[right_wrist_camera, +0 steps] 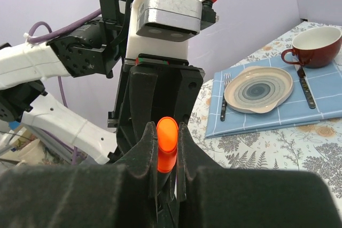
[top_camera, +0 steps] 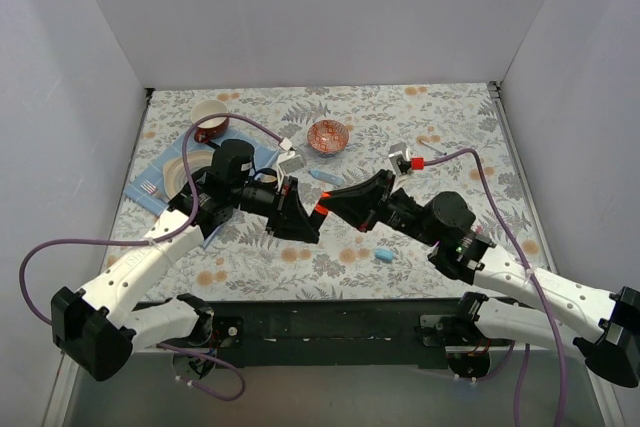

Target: Insert the pens into the pen caps

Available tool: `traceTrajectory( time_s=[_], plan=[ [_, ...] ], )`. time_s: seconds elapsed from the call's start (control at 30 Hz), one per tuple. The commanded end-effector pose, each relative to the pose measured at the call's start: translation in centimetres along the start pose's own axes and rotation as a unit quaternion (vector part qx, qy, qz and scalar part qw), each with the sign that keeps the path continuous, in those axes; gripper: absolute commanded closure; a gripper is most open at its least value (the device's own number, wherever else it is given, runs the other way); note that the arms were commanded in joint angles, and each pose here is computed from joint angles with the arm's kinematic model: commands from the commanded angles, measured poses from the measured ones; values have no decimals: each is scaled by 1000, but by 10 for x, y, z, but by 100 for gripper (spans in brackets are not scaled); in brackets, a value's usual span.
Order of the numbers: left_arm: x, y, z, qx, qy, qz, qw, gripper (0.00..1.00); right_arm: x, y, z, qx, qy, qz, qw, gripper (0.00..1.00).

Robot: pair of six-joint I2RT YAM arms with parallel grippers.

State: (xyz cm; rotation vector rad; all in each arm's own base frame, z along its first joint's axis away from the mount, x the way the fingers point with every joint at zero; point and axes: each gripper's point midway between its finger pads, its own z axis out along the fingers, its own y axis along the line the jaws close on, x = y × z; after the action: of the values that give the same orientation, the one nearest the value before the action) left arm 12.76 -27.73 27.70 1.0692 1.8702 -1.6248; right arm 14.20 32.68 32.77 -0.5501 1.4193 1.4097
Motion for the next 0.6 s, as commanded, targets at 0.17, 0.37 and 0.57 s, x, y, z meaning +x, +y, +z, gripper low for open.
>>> traceTrajectory(
  time_s=[0.17, 0.37, 0.57],
  plan=[
    [-142, 7, -41, -130, -186, 197, 954, 100, 222, 50, -130, -72, 470, 210, 855, 99],
    [-148, 17, -42, -153, -198, 187, 950, 100, 224, 53, -131, -33, 483, 244, 840, 99],
    [-148, 20, -40, -152, -192, 187, 951, 100, 219, 61, -115, -34, 455, 244, 856, 99]
  ],
)
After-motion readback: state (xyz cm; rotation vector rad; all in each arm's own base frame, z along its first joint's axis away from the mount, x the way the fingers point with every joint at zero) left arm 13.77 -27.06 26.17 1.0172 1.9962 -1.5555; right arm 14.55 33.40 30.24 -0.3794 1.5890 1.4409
